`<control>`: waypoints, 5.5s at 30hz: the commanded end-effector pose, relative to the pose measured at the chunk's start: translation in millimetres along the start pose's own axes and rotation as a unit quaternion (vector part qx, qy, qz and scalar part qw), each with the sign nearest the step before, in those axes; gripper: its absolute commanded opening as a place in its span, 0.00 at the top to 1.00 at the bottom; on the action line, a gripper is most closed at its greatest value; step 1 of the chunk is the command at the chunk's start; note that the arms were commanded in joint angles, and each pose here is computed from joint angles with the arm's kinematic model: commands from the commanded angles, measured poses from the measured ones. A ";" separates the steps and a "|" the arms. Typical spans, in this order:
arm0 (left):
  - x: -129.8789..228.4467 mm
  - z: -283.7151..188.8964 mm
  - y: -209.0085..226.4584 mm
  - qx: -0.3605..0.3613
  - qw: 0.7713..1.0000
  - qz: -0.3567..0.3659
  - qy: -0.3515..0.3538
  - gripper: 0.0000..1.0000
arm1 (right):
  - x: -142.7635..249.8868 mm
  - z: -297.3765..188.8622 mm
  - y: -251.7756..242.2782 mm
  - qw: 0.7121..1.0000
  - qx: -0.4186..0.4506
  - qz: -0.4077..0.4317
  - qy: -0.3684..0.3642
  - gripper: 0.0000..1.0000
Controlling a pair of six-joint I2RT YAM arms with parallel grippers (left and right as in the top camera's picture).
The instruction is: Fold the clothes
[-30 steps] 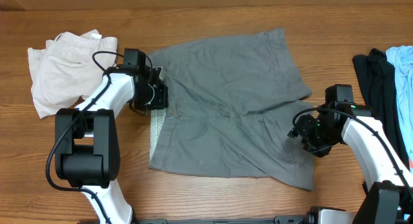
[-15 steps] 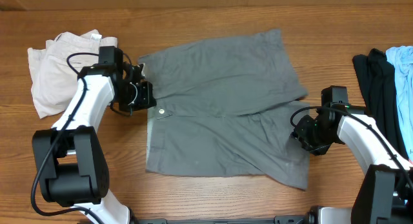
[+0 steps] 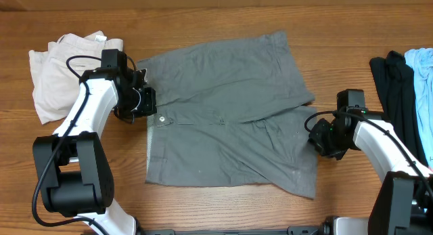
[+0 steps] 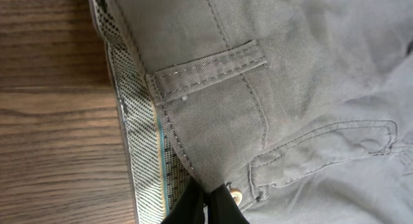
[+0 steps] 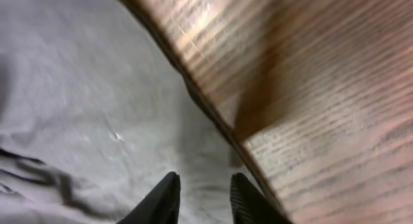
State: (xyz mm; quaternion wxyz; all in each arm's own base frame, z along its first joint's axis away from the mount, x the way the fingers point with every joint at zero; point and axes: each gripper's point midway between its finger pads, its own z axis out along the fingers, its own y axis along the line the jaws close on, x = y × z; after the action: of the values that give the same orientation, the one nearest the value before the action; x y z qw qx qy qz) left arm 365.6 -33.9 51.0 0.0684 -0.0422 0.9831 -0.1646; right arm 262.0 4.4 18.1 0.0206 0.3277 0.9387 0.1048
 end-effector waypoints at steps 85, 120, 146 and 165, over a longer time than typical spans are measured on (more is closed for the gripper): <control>-21.5 -26.7 -46.0 0.117 0.992 0.032 -0.043 0.96 | -33.0 26.1 16.6 0.986 -0.167 -0.010 -0.015 0.96; -22.1 -26.7 -46.0 0.117 0.991 0.039 -0.045 0.96 | -37.3 13.7 26.7 0.993 -0.111 -0.030 -0.024 0.96; -26.9 -50.4 -12.5 0.067 0.997 -0.004 -0.042 0.96 | -29.6 57.7 -15.2 0.997 -0.034 0.062 0.033 0.96; -17.1 -51.4 37.3 -0.058 0.998 -0.022 -0.025 0.00 | -28.6 51.6 -8.6 0.996 -0.053 0.061 0.043 0.85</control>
State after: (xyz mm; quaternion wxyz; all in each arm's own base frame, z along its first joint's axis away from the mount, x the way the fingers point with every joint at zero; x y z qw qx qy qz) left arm 366.1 12.0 73.6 0.0605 -0.0792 0.9874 -0.1232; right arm 316.1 6.5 -3.5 0.0395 0.3520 0.9050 0.2357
